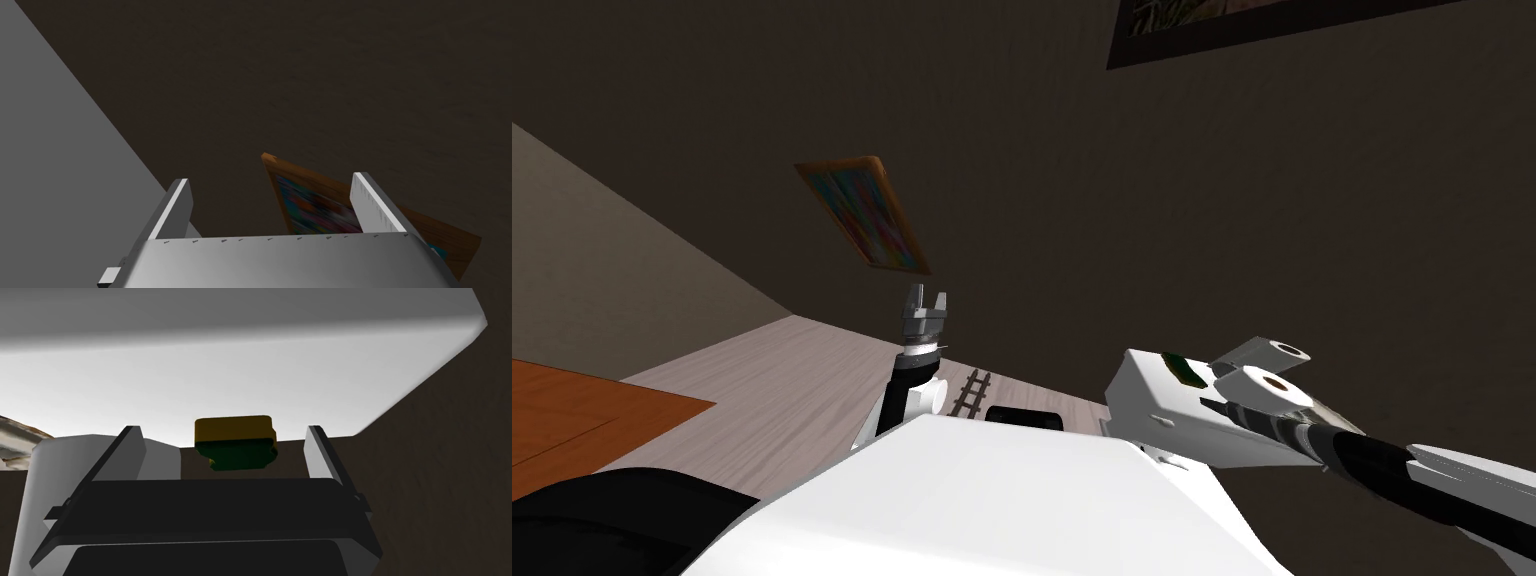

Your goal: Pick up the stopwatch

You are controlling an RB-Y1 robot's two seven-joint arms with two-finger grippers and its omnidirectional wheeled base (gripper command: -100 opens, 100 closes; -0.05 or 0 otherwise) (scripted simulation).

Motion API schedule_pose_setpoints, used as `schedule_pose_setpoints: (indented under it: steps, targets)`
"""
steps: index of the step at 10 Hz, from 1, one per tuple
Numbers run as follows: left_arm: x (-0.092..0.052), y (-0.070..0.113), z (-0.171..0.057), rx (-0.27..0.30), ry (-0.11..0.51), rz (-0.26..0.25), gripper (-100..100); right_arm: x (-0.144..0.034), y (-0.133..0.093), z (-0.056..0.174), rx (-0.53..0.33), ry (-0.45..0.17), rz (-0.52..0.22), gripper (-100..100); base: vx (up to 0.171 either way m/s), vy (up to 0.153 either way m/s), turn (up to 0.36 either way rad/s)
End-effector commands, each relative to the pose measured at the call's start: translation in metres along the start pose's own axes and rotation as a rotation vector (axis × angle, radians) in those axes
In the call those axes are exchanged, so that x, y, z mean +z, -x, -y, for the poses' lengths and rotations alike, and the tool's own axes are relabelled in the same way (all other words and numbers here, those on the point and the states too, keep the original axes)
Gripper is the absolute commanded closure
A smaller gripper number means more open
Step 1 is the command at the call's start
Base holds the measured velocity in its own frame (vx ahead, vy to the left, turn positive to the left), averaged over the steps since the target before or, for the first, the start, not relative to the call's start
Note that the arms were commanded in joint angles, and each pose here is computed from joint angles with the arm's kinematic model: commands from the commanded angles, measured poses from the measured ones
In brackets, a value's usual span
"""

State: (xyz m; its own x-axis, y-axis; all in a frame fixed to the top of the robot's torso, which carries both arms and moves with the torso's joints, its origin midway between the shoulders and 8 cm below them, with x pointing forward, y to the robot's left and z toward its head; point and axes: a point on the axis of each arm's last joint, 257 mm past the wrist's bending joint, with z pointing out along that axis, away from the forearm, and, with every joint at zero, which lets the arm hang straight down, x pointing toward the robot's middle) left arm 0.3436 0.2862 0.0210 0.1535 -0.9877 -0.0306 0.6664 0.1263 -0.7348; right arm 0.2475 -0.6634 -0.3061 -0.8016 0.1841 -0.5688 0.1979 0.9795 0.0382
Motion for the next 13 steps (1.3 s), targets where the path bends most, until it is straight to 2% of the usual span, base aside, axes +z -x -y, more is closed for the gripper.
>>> schedule_pose_setpoints:
  steps: [1,2,3,4,5,7,8,9,13]
  targets:
    - [0.0,0.0,0.0,0.0,0.0,0.0,0,-0.007,0.011,0.012,-0.022,-0.03,0.003,-100,0.013,0.009,0.059]
    - [0.0,0.0,0.0,0.0,0.0,0.0,0,-0.011,0.016,0.017,-0.034,-0.042,0.003,-100,0.007,0.019,0.067]
    - [0.0,0.0,0.0,0.0,0.0,0.0,0,-0.007,0.013,0.013,-0.028,-0.033,0.003,-100,0.003,0.008,0.016]
    - [0.0,0.0,0.0,0.0,0.0,0.0,0,-0.008,0.014,0.013,-0.028,-0.035,0.003,0,0.0,0.0,0.0]
    - [0.0,0.0,0.0,0.0,0.0,0.0,0,-0.003,0.006,0.016,-0.02,-0.041,0.007,-100,0.014,-0.004,0.066]
    - [0.0,0.0,0.0,0.0,0.0,0.0,0,0.001,-0.003,0.018,-0.012,-0.046,0.011,-100,0.022,-0.01,0.055]
    - [0.0,0.0,0.0,0.0,0.0,0.0,0,0.0,0.001,0.017,-0.014,-0.043,0.009,-100,0.011,-0.005,0.009]
    - [0.0,0.0,0.0,0.0,0.0,0.0,0,0.0,0.0,0.017,-0.015,-0.044,0.01,100,0.0,0.0,0.0]
    - [0.0,0.0,0.0,0.0,0.0,0.0,0,0.0,0.0,0.017,-0.015,-0.044,0.01,100,0.0,0.0,0.0]
